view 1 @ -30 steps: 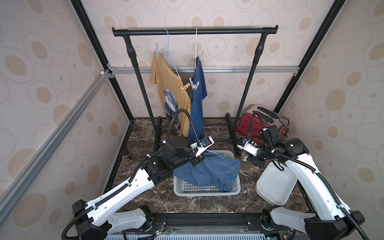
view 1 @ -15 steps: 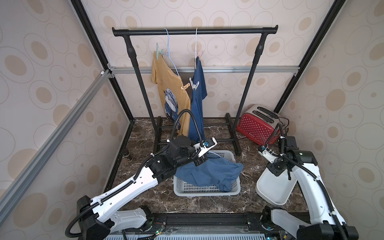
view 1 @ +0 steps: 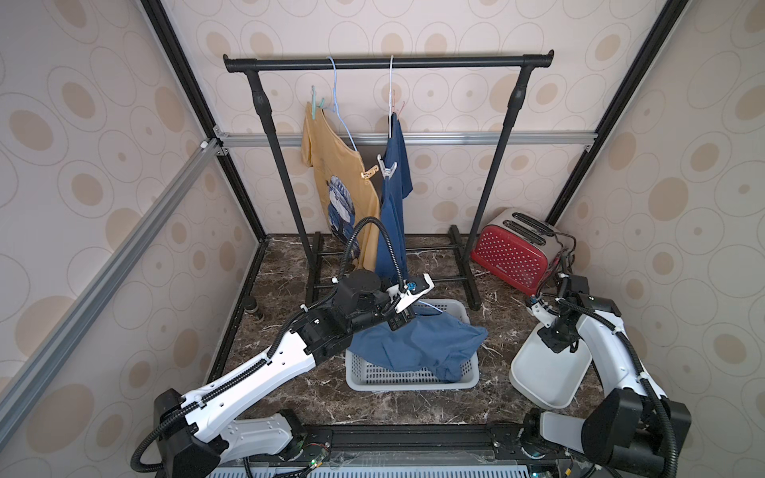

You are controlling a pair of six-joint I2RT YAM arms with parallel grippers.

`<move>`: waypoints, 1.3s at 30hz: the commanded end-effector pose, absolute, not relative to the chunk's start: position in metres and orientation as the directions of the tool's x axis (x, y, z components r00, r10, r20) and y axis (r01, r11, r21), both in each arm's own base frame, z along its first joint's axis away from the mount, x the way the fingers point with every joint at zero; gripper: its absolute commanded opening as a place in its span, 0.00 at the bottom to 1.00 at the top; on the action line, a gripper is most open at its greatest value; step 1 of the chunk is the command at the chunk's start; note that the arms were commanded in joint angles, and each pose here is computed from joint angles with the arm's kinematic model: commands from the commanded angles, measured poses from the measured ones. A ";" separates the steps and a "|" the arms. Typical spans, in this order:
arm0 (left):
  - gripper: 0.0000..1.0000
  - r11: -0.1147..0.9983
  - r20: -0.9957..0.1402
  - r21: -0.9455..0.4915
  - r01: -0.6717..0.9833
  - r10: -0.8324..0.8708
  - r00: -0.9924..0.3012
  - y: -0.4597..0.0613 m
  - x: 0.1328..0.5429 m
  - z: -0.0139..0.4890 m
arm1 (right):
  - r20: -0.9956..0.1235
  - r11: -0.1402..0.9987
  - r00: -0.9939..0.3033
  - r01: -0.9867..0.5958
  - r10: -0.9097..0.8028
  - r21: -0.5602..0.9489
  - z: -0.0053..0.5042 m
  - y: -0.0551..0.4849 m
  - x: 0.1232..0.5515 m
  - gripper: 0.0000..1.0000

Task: Remove the clothespins securing t-shirts to the hanger
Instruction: Place the clothespin in the storage box.

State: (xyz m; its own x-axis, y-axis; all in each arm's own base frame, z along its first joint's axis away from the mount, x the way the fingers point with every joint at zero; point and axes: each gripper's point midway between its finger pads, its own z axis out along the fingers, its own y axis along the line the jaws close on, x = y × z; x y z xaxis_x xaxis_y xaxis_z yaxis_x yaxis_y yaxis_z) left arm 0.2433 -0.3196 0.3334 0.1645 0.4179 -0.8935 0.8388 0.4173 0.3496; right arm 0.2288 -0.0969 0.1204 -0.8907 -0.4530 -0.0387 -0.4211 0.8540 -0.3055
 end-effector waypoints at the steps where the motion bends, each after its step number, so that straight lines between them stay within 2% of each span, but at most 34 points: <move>1: 0.00 0.410 -0.899 0.385 0.827 0.368 0.237 -0.326 0.243 0.364 | -0.015 0.859 -0.897 -0.418 -0.442 -0.296 0.106 -0.101 0.227 0.41; 5: 0.00 0.417 -0.900 0.384 0.824 0.370 0.232 -0.326 0.244 0.364 | 0.009 0.862 -0.898 -0.424 -0.439 -0.277 0.094 -0.103 0.229 0.44; 14: 0.00 0.427 -0.900 0.380 0.821 0.377 0.220 -0.326 0.247 0.363 | 0.040 0.870 -0.896 -0.439 -0.442 -0.226 0.075 -0.101 0.234 0.44; 19: 0.00 0.428 -0.896 0.380 0.820 0.390 0.211 -0.327 0.250 0.360 | 0.036 0.877 -0.899 -0.433 -0.436 -0.208 0.067 -0.100 0.238 0.46; 23: 0.00 0.428 -0.895 0.376 0.822 0.396 0.204 -0.328 0.251 0.358 | 0.001 0.875 -0.904 -0.414 -0.428 -0.249 0.076 -0.104 0.247 0.47; 26: 0.00 0.429 -0.899 0.369 0.825 0.389 0.200 -0.329 0.251 0.360 | -0.103 0.883 -0.907 -0.363 -0.408 -0.298 0.099 -0.105 0.262 0.49; 30: 0.00 0.426 -0.900 0.362 0.829 0.393 0.191 -0.330 0.252 0.362 | -0.316 0.904 -0.864 -0.298 -0.392 -0.307 0.150 -0.083 0.285 0.50; 35: 0.00 0.430 -0.904 0.357 0.829 0.384 0.189 -0.332 0.253 0.372 | -0.404 0.843 -0.749 -0.390 -0.525 -0.372 0.207 -0.039 0.293 0.51; 39: 0.00 0.435 -0.913 0.342 0.833 0.362 0.186 -0.335 0.253 0.381 | -0.563 0.843 -0.629 -0.436 -0.536 -0.316 0.261 0.012 0.300 0.53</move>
State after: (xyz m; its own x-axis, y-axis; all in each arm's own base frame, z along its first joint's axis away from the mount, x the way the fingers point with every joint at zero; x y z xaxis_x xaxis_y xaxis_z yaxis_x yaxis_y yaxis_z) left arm 0.2548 -0.3319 0.3480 0.1478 0.4239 -0.8936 0.8408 0.4219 0.3392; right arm 0.3079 -0.0165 0.2400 -0.6696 -0.5559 -0.4926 -0.3969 0.8284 -0.3954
